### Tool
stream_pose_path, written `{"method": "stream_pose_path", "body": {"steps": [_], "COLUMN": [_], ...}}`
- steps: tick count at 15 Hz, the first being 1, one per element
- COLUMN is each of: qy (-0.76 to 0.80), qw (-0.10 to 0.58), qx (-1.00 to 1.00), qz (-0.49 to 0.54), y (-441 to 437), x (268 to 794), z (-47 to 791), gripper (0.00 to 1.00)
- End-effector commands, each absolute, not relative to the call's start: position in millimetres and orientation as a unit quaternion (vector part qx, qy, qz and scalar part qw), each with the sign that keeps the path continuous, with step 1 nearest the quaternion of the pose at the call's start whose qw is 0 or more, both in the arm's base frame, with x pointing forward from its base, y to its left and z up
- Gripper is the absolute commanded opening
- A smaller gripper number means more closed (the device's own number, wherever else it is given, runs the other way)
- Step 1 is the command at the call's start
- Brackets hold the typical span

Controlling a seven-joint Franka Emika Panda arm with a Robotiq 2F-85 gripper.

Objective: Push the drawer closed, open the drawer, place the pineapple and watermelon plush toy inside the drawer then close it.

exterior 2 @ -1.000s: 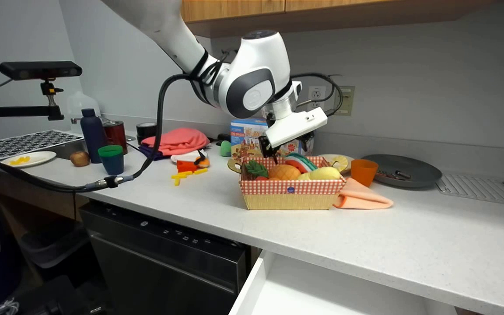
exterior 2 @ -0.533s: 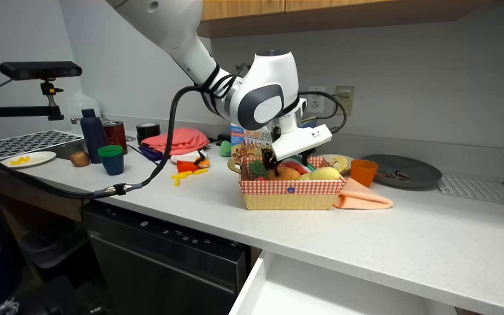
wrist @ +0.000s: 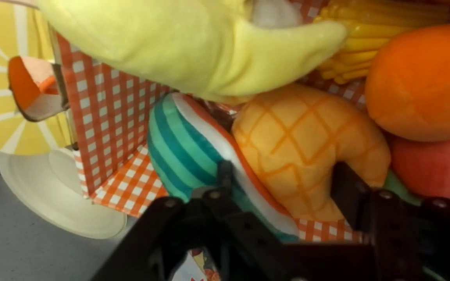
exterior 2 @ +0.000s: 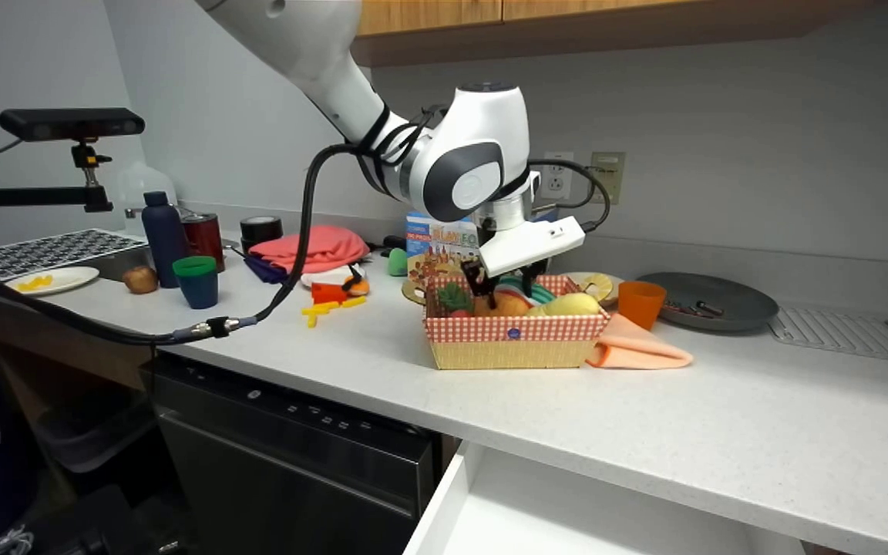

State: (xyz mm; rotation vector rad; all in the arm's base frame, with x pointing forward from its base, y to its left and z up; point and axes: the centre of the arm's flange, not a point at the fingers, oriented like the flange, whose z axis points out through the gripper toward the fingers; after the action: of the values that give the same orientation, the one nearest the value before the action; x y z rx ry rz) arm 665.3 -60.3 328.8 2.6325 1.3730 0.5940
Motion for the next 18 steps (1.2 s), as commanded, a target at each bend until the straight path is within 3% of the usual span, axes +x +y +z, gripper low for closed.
{"method": "stream_pose_path", "body": {"steps": [1,6,13,18], "qy": [0.463,0.455,0.437,0.428], "qw": [0.043,0.043,0.044,0.092], "qx": [0.863,0.867,0.872,0.866], "qz": [0.197,0.2,0.215,0.24], "y": [-69,-76,-83,-88], "x": [674,672,665,636], "z": [327,326,332,380], "gripper": [0.36,0.01,0.01,0.01]}}
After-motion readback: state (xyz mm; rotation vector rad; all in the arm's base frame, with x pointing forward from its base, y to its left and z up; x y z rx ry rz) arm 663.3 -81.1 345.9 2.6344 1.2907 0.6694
